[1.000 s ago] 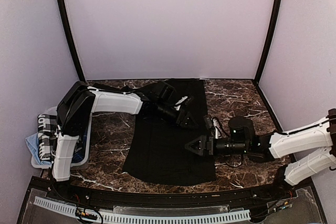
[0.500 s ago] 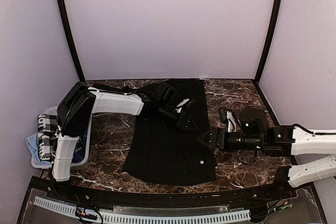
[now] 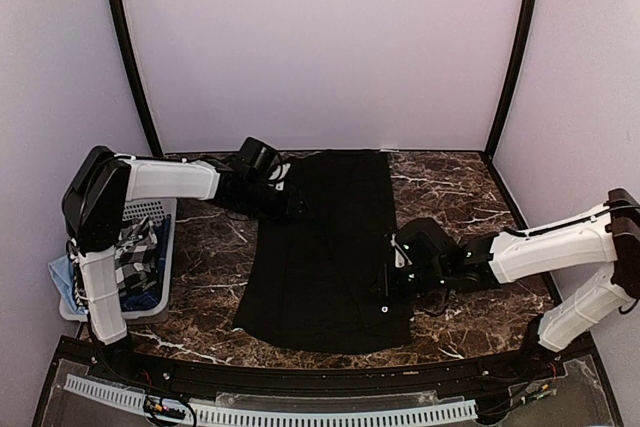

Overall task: Fold and stack the long sleeve shirts
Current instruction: Adjust the 1/3-folded shirt at the center of the board.

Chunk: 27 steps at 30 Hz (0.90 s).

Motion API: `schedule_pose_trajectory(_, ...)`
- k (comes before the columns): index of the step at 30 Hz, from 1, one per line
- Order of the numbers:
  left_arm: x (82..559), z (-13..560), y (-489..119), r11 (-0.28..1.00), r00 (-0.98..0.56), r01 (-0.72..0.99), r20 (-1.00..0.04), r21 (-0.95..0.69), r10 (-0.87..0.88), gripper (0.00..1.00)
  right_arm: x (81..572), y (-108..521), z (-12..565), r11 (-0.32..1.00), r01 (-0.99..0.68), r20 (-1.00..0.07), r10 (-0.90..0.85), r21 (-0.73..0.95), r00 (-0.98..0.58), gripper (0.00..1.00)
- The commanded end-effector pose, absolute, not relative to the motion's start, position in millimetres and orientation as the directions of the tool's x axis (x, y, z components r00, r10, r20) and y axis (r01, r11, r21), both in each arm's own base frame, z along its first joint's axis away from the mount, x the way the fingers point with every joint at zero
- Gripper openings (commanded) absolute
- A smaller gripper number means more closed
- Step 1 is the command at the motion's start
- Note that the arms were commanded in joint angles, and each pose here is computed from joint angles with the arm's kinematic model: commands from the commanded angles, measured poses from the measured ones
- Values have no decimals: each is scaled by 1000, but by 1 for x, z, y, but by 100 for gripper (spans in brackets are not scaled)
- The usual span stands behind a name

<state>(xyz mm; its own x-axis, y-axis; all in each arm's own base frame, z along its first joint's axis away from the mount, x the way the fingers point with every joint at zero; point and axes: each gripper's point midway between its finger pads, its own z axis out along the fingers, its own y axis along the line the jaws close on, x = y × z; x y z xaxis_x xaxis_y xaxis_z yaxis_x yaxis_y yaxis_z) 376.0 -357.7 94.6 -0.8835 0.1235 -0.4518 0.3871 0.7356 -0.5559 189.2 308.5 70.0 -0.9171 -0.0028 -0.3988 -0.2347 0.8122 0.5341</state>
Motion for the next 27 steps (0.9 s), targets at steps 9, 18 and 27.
schedule_pose_trajectory(9,356,86,-279,850,-910,238,-413,-470,26,50,167,289,2,822,-64,-207,67,566,-976,14)
schedule_pose_trajectory(18,328,73,-279,848,-932,221,-359,-481,39,50,164,233,-21,878,97,-137,181,469,-974,12)
schedule_pose_trajectory(27,314,83,-310,835,-931,256,-358,-487,77,50,149,181,-19,865,250,-86,316,435,-945,13)
